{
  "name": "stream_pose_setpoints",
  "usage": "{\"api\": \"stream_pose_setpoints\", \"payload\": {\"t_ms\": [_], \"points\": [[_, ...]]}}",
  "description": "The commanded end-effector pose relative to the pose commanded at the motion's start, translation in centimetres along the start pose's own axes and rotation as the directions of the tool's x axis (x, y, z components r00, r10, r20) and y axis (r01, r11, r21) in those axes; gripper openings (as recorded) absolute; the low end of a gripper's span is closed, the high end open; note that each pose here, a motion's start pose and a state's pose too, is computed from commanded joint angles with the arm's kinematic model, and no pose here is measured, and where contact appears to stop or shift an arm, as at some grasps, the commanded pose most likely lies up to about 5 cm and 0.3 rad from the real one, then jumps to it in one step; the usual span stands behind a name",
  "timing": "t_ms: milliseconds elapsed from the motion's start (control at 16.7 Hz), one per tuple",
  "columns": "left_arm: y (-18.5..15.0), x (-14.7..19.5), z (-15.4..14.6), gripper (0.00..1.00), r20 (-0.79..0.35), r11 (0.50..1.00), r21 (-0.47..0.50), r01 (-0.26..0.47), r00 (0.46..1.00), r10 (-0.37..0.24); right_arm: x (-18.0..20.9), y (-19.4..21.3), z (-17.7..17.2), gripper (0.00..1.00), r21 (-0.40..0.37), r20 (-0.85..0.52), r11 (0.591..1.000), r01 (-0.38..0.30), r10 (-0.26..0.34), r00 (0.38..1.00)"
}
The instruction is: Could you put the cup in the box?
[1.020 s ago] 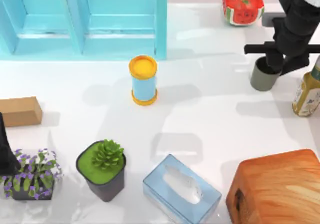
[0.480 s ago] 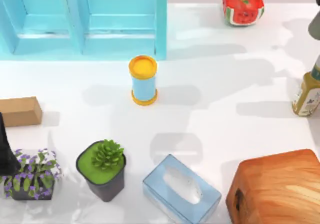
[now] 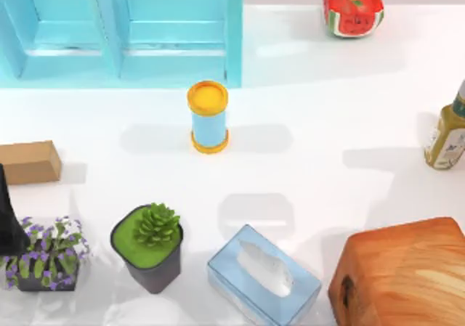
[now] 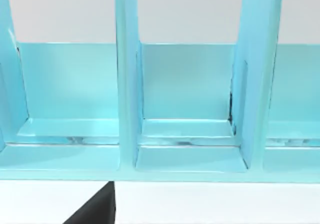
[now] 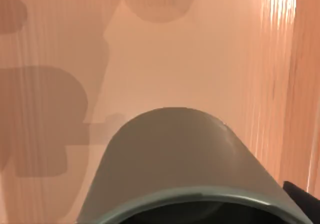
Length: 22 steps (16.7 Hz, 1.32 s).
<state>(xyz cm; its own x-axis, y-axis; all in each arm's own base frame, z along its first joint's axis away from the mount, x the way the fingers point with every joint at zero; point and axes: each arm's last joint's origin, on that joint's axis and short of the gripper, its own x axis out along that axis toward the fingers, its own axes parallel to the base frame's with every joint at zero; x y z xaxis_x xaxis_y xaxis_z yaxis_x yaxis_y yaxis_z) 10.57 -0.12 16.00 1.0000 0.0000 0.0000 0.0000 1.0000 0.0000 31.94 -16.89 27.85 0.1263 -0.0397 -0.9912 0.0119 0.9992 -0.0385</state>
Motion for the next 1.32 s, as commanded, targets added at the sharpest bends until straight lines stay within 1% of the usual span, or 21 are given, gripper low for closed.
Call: {"api": "stream_pose_setpoints", "payload": {"t_ms": [120, 420, 540, 840, 1140, 1320], "points": [[0.0, 0.0, 0.0, 1.00, 0.000, 1.000, 0.000, 0.000, 1.000, 0.000, -0.5, -0.5, -1.5, 0.00, -0.002, -0.033, 1.000, 0.002, -0.002, 0.999], [0.0, 0.0, 0.0, 1.00, 0.000, 1.000, 0.000, 0.000, 1.000, 0.000, -0.4, -0.4, -1.5, 0.00, -0.005, -0.034, 1.000, 0.002, -0.002, 0.999], [0.0, 0.0, 0.0, 1.00, 0.000, 1.000, 0.000, 0.000, 1.000, 0.000, 0.6, -0.3, -1.5, 0.00, -0.002, -0.033, 1.000, 0.002, -0.002, 0.999], [0.0, 0.0, 0.0, 1.00, 0.000, 1.000, 0.000, 0.000, 1.000, 0.000, 5.3, 0.3, -2.0, 0.00, 0.001, -0.036, 1.000, 0.004, -0.004, 0.999], [0.0, 0.0, 0.0, 1.00, 0.000, 1.000, 0.000, 0.000, 1.000, 0.000, 5.9, 0.4, -2.1, 0.00, -0.002, -0.036, 1.000, 0.003, -0.003, 0.999], [0.0, 0.0, 0.0, 1.00, 0.000, 1.000, 0.000, 0.000, 1.000, 0.000, 5.9, 0.4, -2.1, 0.23, -0.002, -0.036, 1.000, 0.003, -0.003, 0.999]]}}
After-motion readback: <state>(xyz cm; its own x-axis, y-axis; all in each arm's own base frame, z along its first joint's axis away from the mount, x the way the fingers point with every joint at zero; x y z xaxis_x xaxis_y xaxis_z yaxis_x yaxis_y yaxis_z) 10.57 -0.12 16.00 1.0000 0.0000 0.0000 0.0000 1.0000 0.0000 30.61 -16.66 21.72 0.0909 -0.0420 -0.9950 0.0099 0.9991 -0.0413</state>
